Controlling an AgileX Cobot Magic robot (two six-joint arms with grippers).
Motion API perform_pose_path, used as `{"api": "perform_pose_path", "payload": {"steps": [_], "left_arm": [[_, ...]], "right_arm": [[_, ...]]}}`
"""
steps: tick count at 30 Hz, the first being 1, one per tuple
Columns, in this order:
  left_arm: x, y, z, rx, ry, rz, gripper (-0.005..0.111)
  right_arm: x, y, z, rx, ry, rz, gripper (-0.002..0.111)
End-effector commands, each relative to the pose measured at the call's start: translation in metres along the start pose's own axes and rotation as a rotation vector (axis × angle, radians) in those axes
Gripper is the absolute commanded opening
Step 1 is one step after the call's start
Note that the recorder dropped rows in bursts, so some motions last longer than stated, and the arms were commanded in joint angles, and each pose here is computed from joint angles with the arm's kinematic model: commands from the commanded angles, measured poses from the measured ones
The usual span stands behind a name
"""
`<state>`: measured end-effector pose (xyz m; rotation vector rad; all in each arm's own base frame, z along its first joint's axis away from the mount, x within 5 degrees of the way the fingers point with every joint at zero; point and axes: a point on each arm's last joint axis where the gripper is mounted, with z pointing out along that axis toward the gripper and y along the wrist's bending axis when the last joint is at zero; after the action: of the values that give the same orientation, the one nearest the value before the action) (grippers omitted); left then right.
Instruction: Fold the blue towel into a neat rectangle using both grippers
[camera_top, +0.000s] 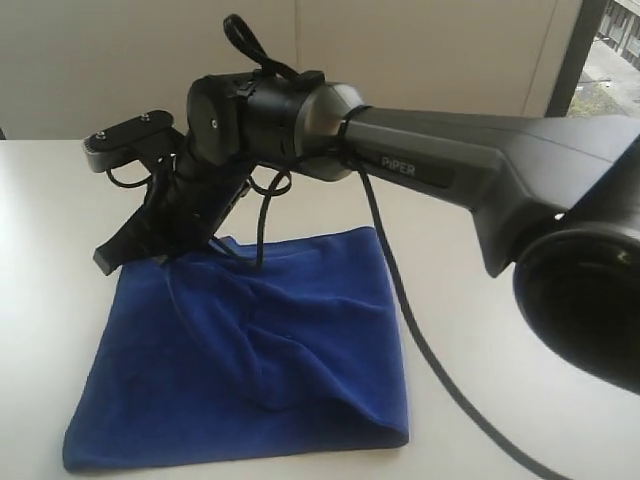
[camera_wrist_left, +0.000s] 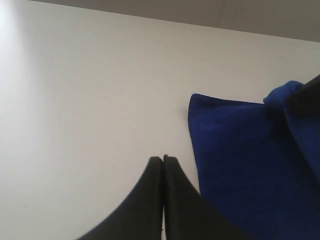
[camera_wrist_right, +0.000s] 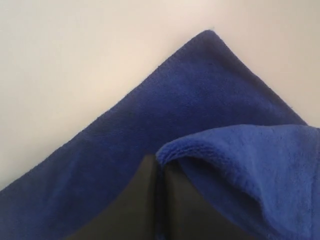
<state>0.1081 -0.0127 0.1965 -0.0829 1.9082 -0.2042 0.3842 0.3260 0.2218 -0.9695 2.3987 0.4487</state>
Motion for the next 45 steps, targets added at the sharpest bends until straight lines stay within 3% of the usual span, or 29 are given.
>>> {"api": "perform_pose_path", "payload": {"steps": [1, 10, 12, 15, 19, 21, 25, 28, 32, 36, 39, 45], "left_arm": [[0.002, 0.000, -0.001, 0.005, 0.006, -0.016, 0.000], [0.002, 0.000, -0.001, 0.005, 0.006, -0.016, 0.000], [0.002, 0.000, -0.001, 0.005, 0.006, -0.016, 0.000], [0.002, 0.000, -0.001, 0.005, 0.006, -0.012, 0.000], [0.002, 0.000, -0.001, 0.006, 0.008, -0.012, 0.000], [0.002, 0.000, -0.001, 0.006, 0.008, -0.012, 0.000], [0.002, 0.000, -0.001, 0.007, 0.014, -0.012, 0.000], [0.002, 0.000, -0.001, 0.007, 0.014, -0.012, 0.000], [0.004, -0.001, 0.000, 0.013, 0.046, -0.044, 0.000], [-0.003, -0.009, 0.006, 0.042, 0.199, -0.009, 0.000], [-0.022, -0.016, 0.018, 0.056, 0.268, 0.004, 0.000], [-0.074, -0.035, 0.055, 0.116, 0.448, 0.119, 0.000]], "right_arm": [[-0.004, 0.010, 0.010, -0.024, -0.014, -0.001, 0.000], [0.005, 0.015, 0.037, -0.051, 0.027, 0.018, 0.000], [0.007, 0.017, 0.040, -0.057, 0.034, 0.011, 0.006], [0.008, 0.021, 0.044, -0.060, 0.031, -0.015, 0.026], [0.001, 0.020, 0.036, -0.044, -0.017, -0.050, 0.063], [-0.004, 0.016, 0.024, -0.001, -0.029, -0.105, 0.071], [-0.011, -0.001, -0.014, 0.150, 0.013, -0.240, 0.065], [-0.009, -0.026, -0.042, 0.277, 0.095, -0.278, 0.055], [0.005, -0.074, -0.056, 0.354, 0.217, -0.239, 0.027], [0.019, -0.125, -0.054, 0.377, 0.243, -0.189, 0.000], [0.029, -0.141, -0.045, 0.313, 0.255, -0.190, 0.000], [0.044, -0.147, -0.012, 0.194, 0.289, -0.233, 0.000]]}}
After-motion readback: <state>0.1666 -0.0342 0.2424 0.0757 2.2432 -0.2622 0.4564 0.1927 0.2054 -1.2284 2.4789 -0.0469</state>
